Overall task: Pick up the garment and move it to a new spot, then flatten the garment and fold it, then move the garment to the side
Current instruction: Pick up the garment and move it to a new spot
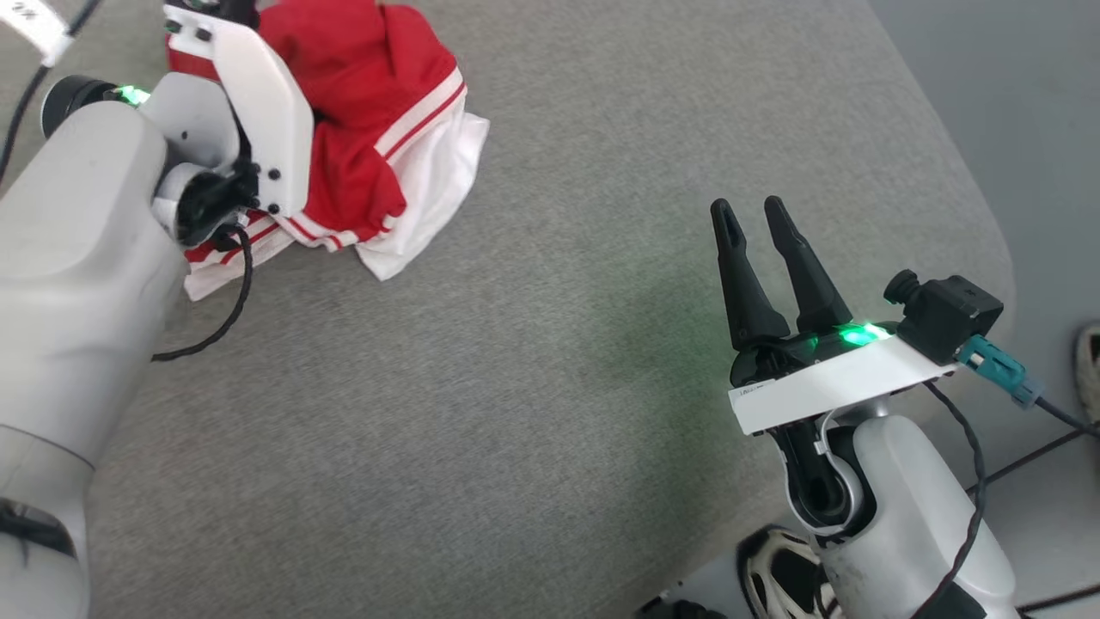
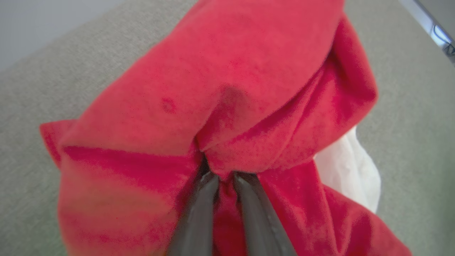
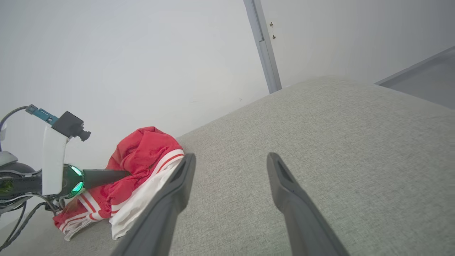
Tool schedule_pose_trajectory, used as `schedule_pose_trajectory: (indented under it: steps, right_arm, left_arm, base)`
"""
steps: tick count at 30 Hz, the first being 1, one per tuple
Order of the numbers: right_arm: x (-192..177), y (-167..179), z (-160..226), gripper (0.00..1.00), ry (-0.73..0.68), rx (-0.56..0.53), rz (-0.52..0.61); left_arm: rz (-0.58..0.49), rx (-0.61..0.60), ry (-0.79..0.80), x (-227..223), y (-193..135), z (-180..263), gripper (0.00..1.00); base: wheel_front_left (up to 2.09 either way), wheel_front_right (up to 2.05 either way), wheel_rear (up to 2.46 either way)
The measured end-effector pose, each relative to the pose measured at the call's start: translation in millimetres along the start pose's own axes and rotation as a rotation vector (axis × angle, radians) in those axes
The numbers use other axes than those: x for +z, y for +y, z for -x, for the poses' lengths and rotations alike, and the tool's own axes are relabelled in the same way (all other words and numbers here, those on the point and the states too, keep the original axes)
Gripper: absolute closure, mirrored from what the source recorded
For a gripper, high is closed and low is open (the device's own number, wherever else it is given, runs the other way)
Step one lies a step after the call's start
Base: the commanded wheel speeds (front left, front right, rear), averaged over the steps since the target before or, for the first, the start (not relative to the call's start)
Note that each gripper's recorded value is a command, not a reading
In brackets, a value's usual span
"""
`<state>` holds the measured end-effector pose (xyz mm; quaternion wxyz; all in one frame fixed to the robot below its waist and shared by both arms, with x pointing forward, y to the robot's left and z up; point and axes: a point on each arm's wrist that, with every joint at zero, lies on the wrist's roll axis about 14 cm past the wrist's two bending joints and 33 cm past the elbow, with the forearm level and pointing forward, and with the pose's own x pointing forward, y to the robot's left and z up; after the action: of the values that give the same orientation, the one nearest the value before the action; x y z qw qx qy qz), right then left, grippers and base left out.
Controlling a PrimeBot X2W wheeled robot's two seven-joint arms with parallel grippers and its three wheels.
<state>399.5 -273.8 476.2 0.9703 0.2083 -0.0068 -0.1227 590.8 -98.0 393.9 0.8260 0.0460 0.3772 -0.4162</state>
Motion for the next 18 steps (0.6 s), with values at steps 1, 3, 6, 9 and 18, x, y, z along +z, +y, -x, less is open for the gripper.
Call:
schedule_pose_trajectory:
  steps: [1, 3, 6, 9, 18]
  right_arm:
    - [-0.6, -2.0, 0.8, 0.0, 0.002, -0.007, -0.001]
    - [-2.8, -4.5, 1.5, 0.0, 0.009, -0.017, -0.006]
    - [-5.5, -7.3, 0.7, 0.0, 0.015, -0.027, -0.009]
    - [-6.7, -8.4, -1.9, 0.0, 0.018, -0.03, -0.01]
    - [-10.6, -5.6, -8.6, 0.0, 0.025, -0.02, -0.008]
  left_arm:
    - [-0.029, 0.007, 0.023, -4.2, 1.0, -4.0, 1.0]
    - [-0.069, 0.006, 0.05, -7.6, 0.6, -10.3, 1.0]
    - [-0.121, 0.012, 0.097, -14.7, 4.3, -17.1, 1.0]
    - [-0.184, 0.019, 0.138, -19.3, 7.0, -21.8, 1.0]
    - [-0.224, 0.013, 0.101, -17.6, 11.1, -24.4, 0.2]
  base:
    - [0.0, 0.0, 0.0]
    - [0.0, 0.0, 0.0]
    - [0.0, 0.0, 0.0]
    - [0.0, 0.0, 0.0]
    - [0.0, 0.0, 0.0]
